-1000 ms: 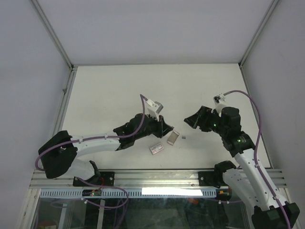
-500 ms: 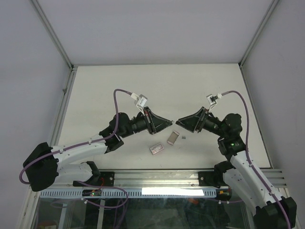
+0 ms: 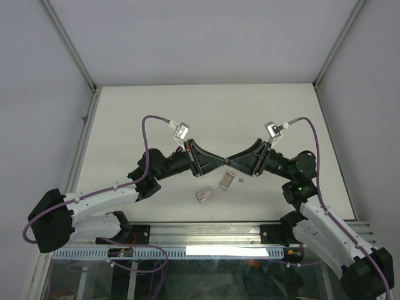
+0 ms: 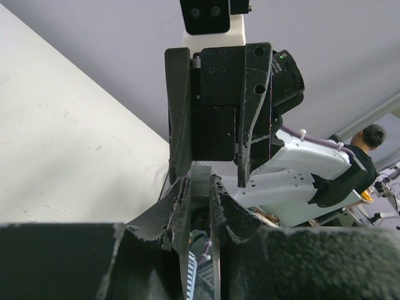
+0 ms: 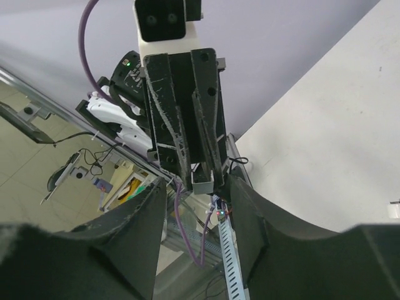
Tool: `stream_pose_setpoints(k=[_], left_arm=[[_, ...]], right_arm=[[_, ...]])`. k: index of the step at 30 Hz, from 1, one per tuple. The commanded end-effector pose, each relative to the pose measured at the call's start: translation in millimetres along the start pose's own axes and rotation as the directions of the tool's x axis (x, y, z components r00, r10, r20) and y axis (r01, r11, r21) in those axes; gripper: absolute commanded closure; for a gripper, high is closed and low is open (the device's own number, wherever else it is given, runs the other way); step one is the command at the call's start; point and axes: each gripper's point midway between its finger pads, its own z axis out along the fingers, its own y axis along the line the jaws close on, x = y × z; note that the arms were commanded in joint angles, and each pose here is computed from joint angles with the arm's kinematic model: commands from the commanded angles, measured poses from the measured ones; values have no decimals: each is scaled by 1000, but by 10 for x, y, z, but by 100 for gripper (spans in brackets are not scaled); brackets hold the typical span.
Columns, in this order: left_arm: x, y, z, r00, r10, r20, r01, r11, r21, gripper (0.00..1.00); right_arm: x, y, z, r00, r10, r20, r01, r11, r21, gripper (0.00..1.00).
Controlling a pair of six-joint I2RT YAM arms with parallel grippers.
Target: Load the staples into the stapler
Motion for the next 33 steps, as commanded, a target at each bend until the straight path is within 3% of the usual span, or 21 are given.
stream_pose_setpoints(k=[1,20,27,30,32,33], left_arm=[[-184,-223,-30,998,25,55,-30,996,85,85],[-197,-273,-50,998,26,59,-32,994,103,85],[-201,-260,-49,998,27,61,-33,995,96,84],[-199,-213,-60,997,24,70,-29,997,73,73],[-220,-183,-84,996,24,85,-29,998,55,51],[-239,-162,-100,995,25,92,-29,999,39,42]], right_arm=[[-135,259,34,996,-73,58,77,993,-87,54],[-181,216,71,992,-71,107,79,994,-74,72],[-180,211,78,991,-74,111,82,994,-72,84],[-181,181,81,991,-75,109,82,995,-56,88],[-177,157,88,994,-55,93,58,998,-31,88],[-195,102,93,987,-133,93,133,991,-2,89]])
